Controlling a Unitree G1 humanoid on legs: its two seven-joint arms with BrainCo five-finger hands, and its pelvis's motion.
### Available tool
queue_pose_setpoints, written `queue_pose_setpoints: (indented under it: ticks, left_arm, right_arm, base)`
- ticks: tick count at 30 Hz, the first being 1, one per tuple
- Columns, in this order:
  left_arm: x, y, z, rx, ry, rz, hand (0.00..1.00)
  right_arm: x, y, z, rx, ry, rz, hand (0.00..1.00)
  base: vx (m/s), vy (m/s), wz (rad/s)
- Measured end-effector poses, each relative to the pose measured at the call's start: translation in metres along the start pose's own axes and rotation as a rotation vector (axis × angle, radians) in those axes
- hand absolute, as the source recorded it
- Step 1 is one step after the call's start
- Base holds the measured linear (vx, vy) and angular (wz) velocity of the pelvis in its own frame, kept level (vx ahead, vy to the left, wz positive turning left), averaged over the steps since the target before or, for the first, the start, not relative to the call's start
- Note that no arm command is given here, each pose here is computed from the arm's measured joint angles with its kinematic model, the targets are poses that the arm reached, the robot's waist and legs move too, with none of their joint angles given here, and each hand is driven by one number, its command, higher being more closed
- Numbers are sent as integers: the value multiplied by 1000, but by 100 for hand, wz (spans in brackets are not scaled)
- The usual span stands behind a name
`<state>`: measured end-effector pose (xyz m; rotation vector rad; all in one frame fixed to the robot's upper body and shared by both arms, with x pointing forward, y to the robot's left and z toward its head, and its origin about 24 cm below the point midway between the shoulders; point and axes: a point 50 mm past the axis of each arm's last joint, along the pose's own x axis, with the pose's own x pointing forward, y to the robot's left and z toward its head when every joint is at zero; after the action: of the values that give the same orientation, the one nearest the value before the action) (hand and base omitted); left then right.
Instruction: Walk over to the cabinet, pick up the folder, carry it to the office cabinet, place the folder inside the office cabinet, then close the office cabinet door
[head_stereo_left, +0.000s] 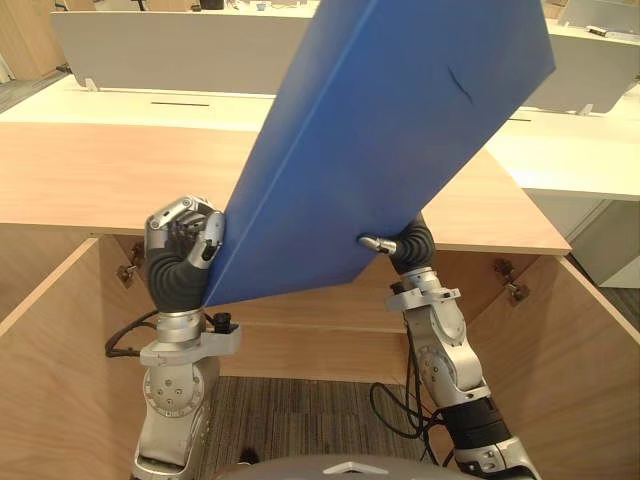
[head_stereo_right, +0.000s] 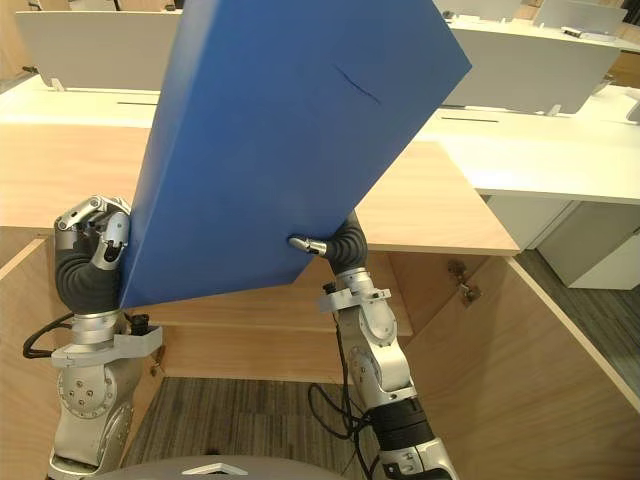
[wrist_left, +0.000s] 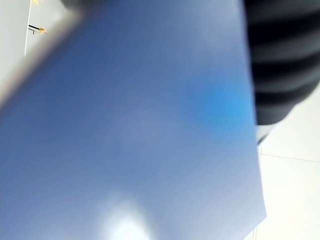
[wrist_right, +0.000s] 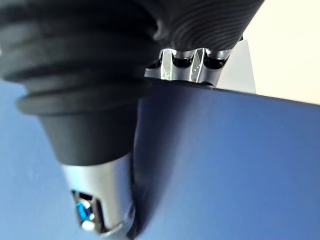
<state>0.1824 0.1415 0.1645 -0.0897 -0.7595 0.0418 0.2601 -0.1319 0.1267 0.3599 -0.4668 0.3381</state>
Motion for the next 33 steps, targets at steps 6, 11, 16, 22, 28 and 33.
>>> queue_pose_setpoints:
  ticks: [6, 11, 16, 22, 28, 33]
  left_arm:
    - [0, 4, -1, 11, -1, 43, 100]
    - [-1, 8, -6, 43, 21, 54, 100]
    - [-1, 11, -7, 52, 23, 84, 100]
    - [-3, 26, -11, 123, 40, 157, 0]
    - [-4, 53, -6, 148, 25, 274, 0]
    - [-10, 71, -3, 81, 26, 351, 0]
  right_arm:
    - [-3, 6, 2, 30, -23, -2, 100]
    - [-7, 5, 0, 12, -12, -11, 100]
    - [-6, 7, -1, 41, -33, -36, 100]
    - [-7, -1, 2, 57, -65, -118, 100]
    - [-22, -24, 6, 51, -90, -275, 100]
    - [-24, -32, 11, 36, -111, -310, 100]
  base:
    - [0, 0, 0]
    - [0, 0, 0]
    - [0, 0, 0]
    - [0, 0, 0]
    - [0, 0, 0]
    - [0, 0, 0]
